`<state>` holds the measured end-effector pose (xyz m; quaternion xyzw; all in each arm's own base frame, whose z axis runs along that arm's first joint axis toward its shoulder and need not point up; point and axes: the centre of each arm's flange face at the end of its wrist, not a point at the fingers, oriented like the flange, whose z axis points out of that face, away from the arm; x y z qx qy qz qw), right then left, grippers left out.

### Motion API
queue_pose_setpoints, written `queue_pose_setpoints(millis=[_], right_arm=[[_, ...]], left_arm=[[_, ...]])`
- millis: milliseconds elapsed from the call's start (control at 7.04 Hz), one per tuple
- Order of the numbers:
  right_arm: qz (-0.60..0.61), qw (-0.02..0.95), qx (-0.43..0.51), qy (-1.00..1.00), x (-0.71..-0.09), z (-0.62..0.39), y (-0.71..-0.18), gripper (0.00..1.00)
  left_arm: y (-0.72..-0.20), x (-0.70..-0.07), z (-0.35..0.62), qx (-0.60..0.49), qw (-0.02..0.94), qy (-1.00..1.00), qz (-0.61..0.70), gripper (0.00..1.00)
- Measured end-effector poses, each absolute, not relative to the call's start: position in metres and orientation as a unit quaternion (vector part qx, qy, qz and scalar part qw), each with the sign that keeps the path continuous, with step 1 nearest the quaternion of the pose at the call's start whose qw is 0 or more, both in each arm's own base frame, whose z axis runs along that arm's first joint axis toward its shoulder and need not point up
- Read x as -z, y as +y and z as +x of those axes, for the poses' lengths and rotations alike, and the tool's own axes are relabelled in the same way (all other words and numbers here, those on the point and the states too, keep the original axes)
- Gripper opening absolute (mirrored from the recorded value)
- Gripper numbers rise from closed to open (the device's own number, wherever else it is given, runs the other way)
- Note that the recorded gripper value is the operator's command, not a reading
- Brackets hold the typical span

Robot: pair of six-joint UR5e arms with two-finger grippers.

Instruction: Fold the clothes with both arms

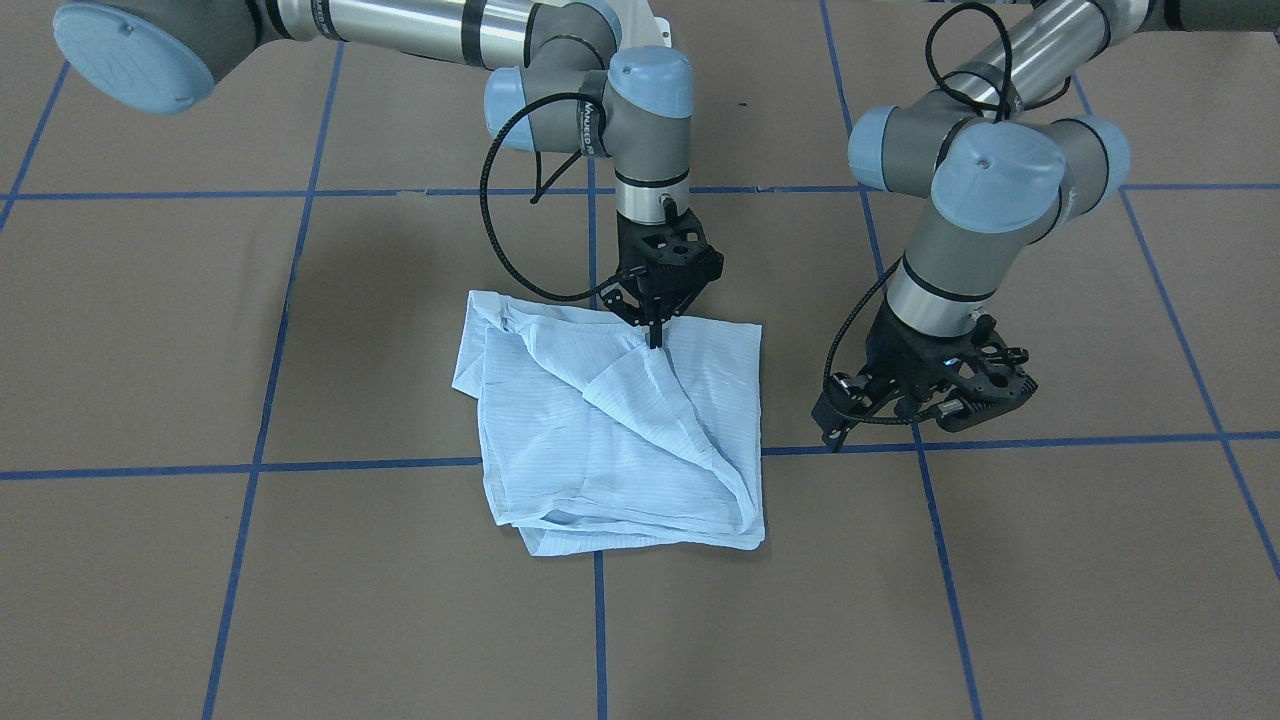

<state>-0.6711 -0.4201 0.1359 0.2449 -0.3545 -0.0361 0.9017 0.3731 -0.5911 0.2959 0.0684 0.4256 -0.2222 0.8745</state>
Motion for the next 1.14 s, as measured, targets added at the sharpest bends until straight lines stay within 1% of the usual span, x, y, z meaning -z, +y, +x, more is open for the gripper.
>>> queue_pose_setpoints(millis=[142,426,710,994,1136], right_arm=[[0.250,0.902,0.027,-0.352,-0.135,-0.661,-0.435,0.00],[0.268,0.904,0.010,-0.333,-0.141,-0.623,-0.489,0.00],[0.281,0.913,0.009,-0.295,-0.166,-0.589,-0.542,0.00],[0.284,0.920,0.010,-0.269,-0.207,-0.583,-0.581,0.00],[0.285,0.922,0.008,-0.263,-0.222,-0.582,-0.593,0.52]], left_arm=[[-0.591,-0.294,0.373,0.222,0.874,0.427,0.069,1.00],[-0.591,-0.289,0.374,0.221,0.873,0.430,0.071,1.00],[-0.591,-0.284,0.374,0.224,0.870,0.433,0.071,1.00],[-0.591,-0.278,0.375,0.227,0.868,0.436,0.070,1.00],[-0.591,-0.278,0.376,0.227,0.868,0.437,0.070,1.00]])
